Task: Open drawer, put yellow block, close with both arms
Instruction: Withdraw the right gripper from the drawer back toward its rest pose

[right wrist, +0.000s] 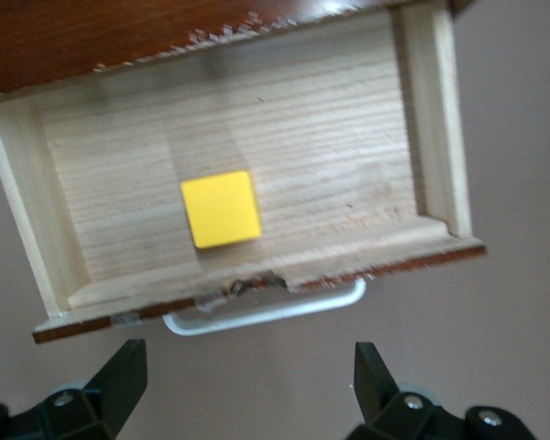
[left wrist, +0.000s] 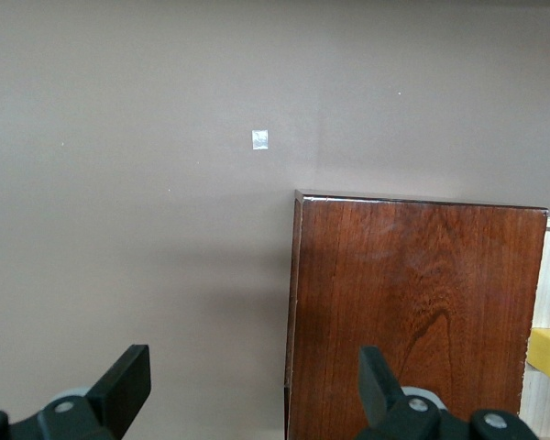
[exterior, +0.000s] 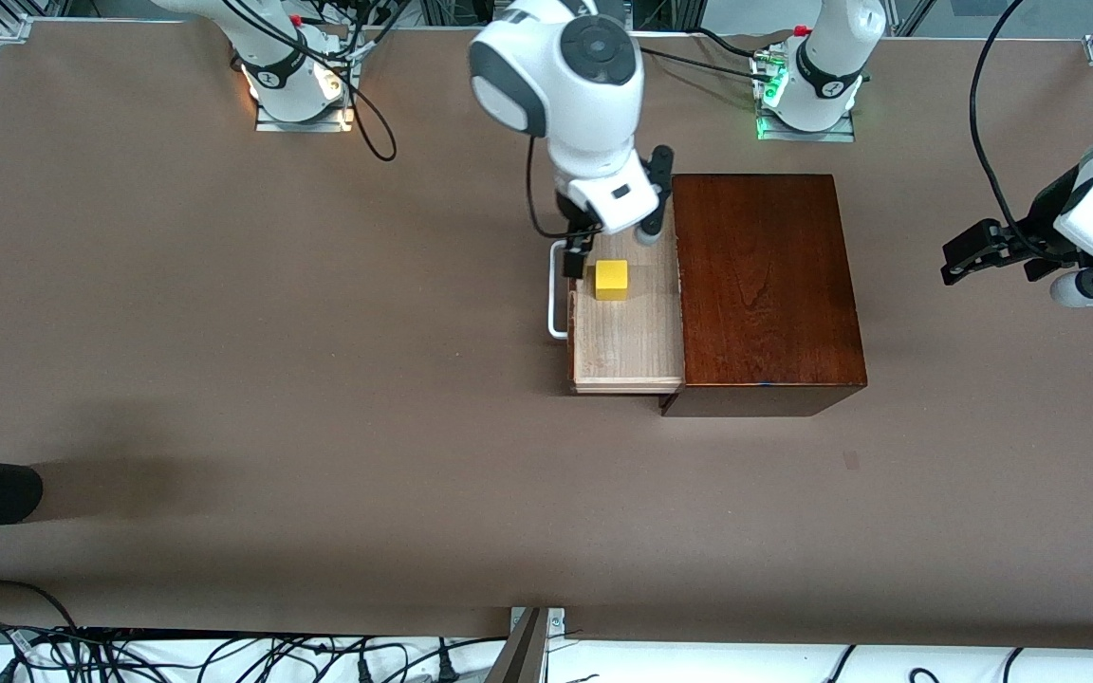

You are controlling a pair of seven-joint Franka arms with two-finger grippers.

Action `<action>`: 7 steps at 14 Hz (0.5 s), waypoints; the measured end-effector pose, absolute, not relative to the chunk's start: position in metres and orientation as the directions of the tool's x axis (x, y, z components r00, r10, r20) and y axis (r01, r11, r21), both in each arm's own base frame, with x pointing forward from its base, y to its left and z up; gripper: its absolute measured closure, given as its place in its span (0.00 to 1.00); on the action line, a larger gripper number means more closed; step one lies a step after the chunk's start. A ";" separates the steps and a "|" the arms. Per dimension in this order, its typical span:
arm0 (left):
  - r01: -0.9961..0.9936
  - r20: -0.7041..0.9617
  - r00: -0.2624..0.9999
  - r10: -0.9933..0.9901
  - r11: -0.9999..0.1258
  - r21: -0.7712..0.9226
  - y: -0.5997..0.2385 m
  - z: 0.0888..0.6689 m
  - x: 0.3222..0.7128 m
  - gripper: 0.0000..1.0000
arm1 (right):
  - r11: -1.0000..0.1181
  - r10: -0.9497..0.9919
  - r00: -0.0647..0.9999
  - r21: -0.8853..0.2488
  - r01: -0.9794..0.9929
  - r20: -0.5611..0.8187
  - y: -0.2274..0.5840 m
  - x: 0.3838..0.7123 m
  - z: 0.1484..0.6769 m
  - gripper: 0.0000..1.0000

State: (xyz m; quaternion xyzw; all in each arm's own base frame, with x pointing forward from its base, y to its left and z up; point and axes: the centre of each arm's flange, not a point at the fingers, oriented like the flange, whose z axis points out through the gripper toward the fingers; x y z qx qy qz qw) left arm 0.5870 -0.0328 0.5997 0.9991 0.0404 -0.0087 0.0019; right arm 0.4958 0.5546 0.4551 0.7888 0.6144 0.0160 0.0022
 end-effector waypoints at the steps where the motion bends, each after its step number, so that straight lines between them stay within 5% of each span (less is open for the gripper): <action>1: 0.081 -0.017 0.997 0.081 -0.997 0.003 -0.033 0.600 0.587 0.00 | -0.272 0.962 0.272 0.018 0.962 0.022 0.539 0.508 0.463 0.00; 7: 0.076 -0.023 0.997 0.076 -0.997 0.002 -0.036 0.595 0.590 0.00 | -0.483 0.874 0.484 -0.034 0.875 0.046 0.408 0.596 0.508 0.00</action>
